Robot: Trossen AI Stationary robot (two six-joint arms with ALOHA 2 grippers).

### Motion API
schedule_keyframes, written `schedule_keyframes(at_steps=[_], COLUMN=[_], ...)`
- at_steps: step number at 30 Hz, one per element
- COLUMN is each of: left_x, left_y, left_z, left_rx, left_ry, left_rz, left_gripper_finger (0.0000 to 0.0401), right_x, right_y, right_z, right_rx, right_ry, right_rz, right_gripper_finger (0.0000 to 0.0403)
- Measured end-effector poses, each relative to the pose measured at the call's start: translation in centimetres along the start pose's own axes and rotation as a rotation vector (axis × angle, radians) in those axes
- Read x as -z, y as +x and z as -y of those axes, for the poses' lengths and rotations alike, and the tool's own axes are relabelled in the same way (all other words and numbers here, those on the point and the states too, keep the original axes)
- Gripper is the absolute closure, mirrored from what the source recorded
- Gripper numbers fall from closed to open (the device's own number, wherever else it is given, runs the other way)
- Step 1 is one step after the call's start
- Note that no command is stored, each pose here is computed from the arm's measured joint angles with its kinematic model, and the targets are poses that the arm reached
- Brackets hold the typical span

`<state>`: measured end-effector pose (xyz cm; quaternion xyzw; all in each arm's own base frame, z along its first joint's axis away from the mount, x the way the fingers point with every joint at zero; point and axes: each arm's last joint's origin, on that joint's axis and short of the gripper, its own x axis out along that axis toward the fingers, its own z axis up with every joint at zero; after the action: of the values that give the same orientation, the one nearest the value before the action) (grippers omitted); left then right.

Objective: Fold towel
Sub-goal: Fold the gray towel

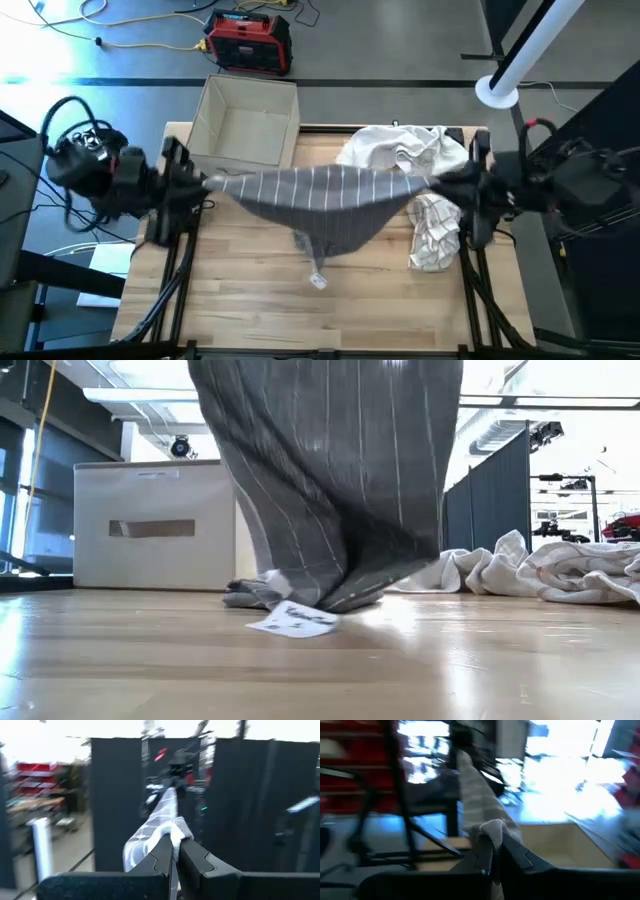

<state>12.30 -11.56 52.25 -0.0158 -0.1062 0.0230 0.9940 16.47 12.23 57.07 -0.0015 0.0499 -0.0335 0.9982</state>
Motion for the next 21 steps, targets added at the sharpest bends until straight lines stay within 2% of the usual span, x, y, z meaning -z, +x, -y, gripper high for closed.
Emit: schedule_keyframes(at_steps=[8, 13, 16, 21], left_x=[-2.1, -4.9, -5.9, -6.8], left_y=[-0.7, -0.6, -0.4, 0.1], left_z=[4.6, 6.1, 6.7, 5.6], left_rx=[0.062, 0.061, 0.004, -0.17], left_ry=[0.121, 0.249, 0.332, 0.466], left_rz=[0.144, 0.194, 0.155, -0.008], left_gripper_finger=[0.0398, 0.0398, 0.0398, 0.0398], right_x=[-2.2, -3.6, -3.7, -3.6], right_y=[-1.3, -2.9, -3.4, -3.3], right_z=[-4.2, -5.1, -5.0, -3.5], right_rx=[-0.216, -0.241, -0.151, 0.183], right_ry=[-0.095, -0.168, -0.212, -0.312], right_rz=[0.238, 0.385, 0.38, 0.227], right_gripper_finger=[0.0403, 0.0403, 0.0403, 0.0403])
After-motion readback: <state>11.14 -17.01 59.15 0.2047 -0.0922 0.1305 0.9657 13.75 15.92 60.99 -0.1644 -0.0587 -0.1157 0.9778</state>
